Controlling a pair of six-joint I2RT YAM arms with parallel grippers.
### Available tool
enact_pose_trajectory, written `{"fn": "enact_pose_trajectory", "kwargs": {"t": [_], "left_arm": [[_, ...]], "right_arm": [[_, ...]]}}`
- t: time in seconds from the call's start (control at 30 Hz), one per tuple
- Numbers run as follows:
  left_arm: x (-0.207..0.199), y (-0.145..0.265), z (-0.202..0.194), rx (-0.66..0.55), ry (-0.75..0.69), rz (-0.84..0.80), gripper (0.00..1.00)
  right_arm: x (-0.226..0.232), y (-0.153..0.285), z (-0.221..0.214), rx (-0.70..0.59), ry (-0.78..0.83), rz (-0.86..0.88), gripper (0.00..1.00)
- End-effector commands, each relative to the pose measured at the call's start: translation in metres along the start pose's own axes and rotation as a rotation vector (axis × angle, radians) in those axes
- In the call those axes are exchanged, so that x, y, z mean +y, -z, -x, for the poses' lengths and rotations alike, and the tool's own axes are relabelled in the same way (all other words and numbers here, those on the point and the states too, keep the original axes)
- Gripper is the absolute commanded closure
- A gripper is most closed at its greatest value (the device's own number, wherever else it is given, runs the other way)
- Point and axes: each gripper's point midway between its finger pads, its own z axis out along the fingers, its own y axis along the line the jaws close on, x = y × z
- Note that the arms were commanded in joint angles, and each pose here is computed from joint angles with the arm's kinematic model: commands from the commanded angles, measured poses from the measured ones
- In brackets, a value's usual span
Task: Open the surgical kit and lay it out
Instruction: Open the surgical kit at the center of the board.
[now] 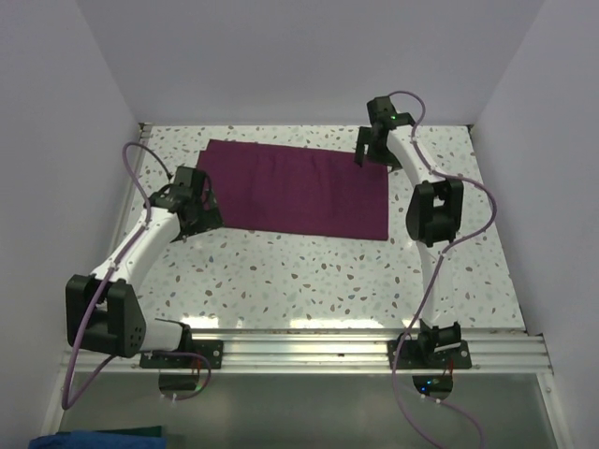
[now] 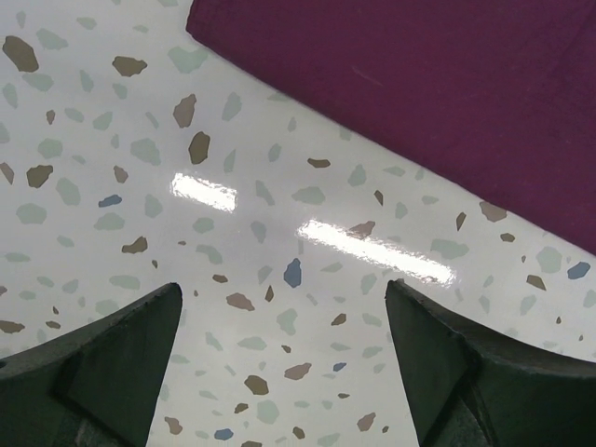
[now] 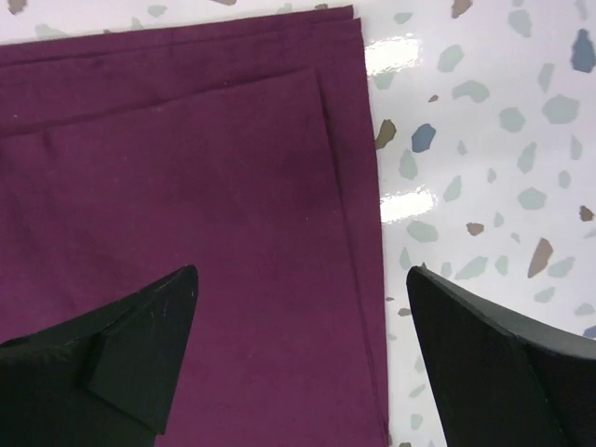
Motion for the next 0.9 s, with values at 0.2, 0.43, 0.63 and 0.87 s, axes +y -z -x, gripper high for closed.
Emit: {"fn": "enact_pose_trajectory", "kwargs": {"t": [0.2, 0.43, 0.63, 0.87], "left_arm": [[0.019, 0.010, -0.016, 0.009, 0.007, 0.049, 0.06], [0.017, -0.004, -0.022, 0.042, -0.015, 0.059, 0.06], [0.011, -0.008, -0.009, 0.031, -0.054, 0.054, 0.05], [0.006, -0.020, -0.011, 0.064, -0.084, 0.054, 0.06]], "right_arm": [[0.030, -0.017, 0.040, -0.068, -0.046, 0.183, 0.05], [0.034, -0.044, 0.038, -0.067, -0.087, 0.197, 0.05], [0.042, -0.071, 0.026, -0.028, -0.122, 0.220, 0.09], [0.046, -0.091, 0.011, 0.011, -0.148, 0.220, 0.19]]}}
